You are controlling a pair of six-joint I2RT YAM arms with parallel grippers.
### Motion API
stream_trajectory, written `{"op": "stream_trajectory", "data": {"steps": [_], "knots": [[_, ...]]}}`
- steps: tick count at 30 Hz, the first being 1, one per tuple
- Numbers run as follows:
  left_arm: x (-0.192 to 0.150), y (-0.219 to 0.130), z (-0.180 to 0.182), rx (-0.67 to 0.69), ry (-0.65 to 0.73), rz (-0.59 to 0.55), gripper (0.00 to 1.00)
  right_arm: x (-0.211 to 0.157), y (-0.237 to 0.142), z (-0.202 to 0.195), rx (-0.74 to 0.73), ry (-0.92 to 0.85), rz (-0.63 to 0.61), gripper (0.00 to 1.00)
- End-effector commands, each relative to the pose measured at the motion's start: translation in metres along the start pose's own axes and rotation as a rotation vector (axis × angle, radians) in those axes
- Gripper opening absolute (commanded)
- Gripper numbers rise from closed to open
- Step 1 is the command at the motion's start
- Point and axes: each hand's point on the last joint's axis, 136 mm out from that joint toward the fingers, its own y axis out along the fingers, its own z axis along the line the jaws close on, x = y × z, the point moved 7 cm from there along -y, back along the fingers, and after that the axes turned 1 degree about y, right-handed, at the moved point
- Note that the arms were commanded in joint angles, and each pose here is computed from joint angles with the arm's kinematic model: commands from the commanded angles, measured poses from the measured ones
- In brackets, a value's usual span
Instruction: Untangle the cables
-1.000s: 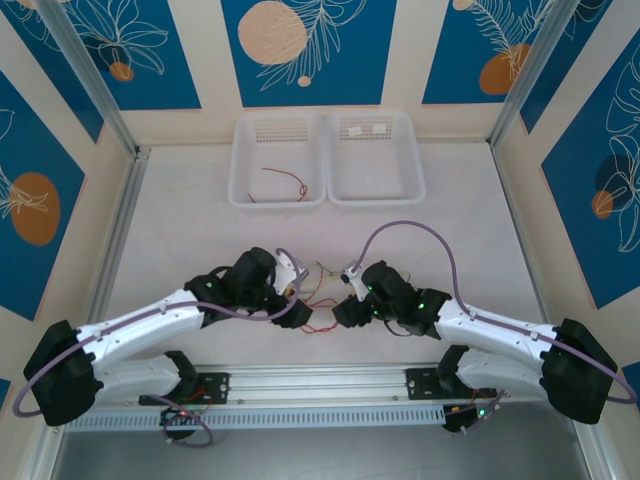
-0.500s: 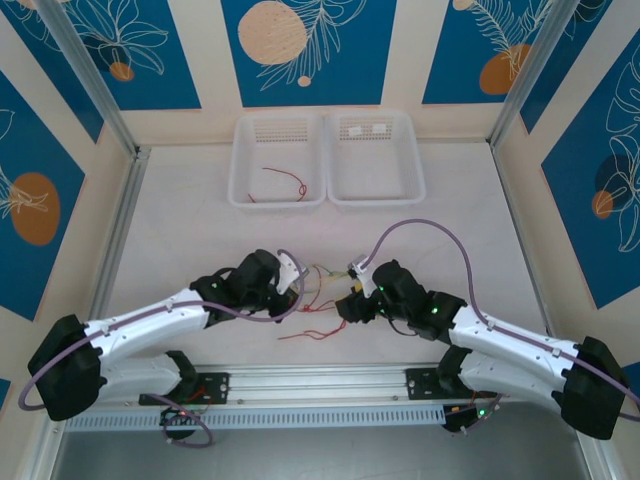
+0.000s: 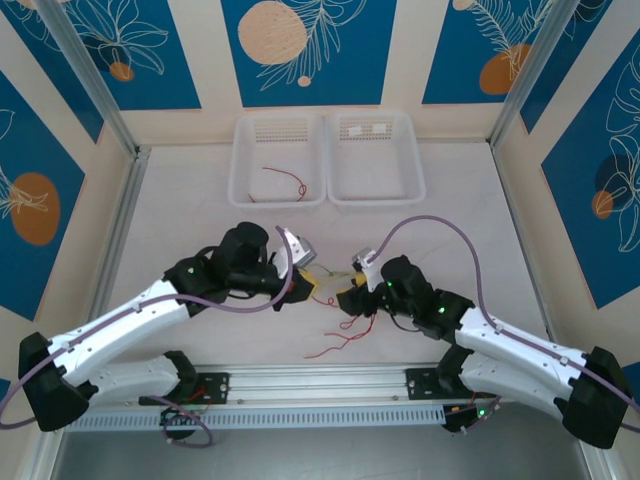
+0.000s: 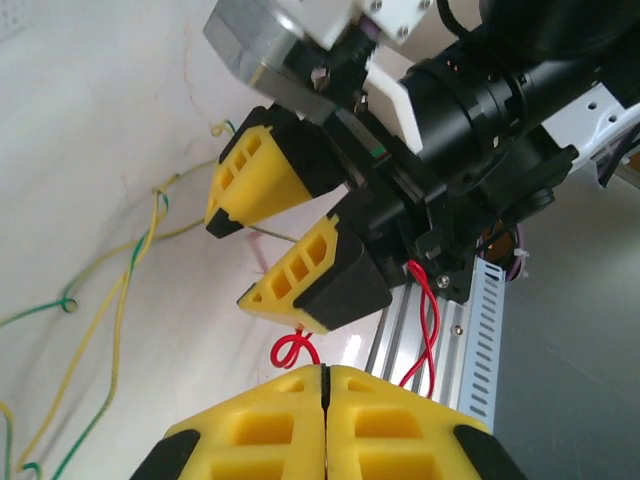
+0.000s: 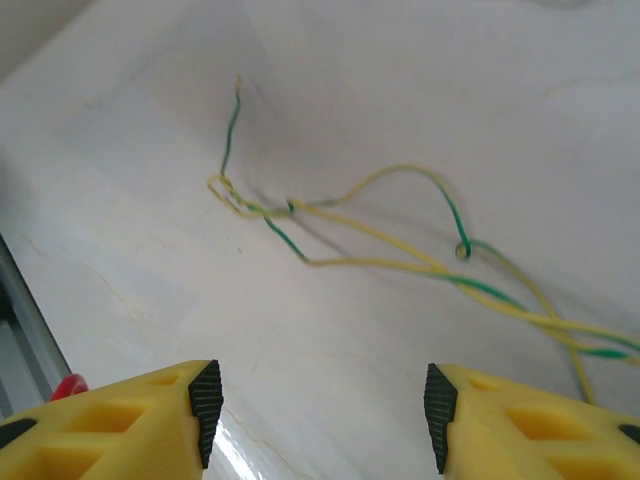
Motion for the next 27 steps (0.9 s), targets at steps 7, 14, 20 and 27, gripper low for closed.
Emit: {"op": "stream_trajectory", "data": {"steps": [7, 14, 20, 27], "knots": [[0.023, -0.035, 0.017, 0.165, 0.070, -0.124, 0.00, 0.066, -0.062, 0.001, 0.047, 0.131, -0.247, 0.59], [0.057, -0.049, 0.013, 0.139, 0.092, -0.196, 0.00, 0.092, -0.083, -0.016, 0.109, 0.384, -0.245, 0.61], [0.088, -0.081, 0.002, 0.094, 0.144, -0.336, 0.00, 0.088, -0.082, -0.026, 0.156, 0.356, -0.287, 0.61], [0.113, -0.117, 0.012, 0.017, 0.150, -0.458, 0.00, 0.077, -0.087, -0.028, 0.139, 0.068, -0.469, 0.61]]}}
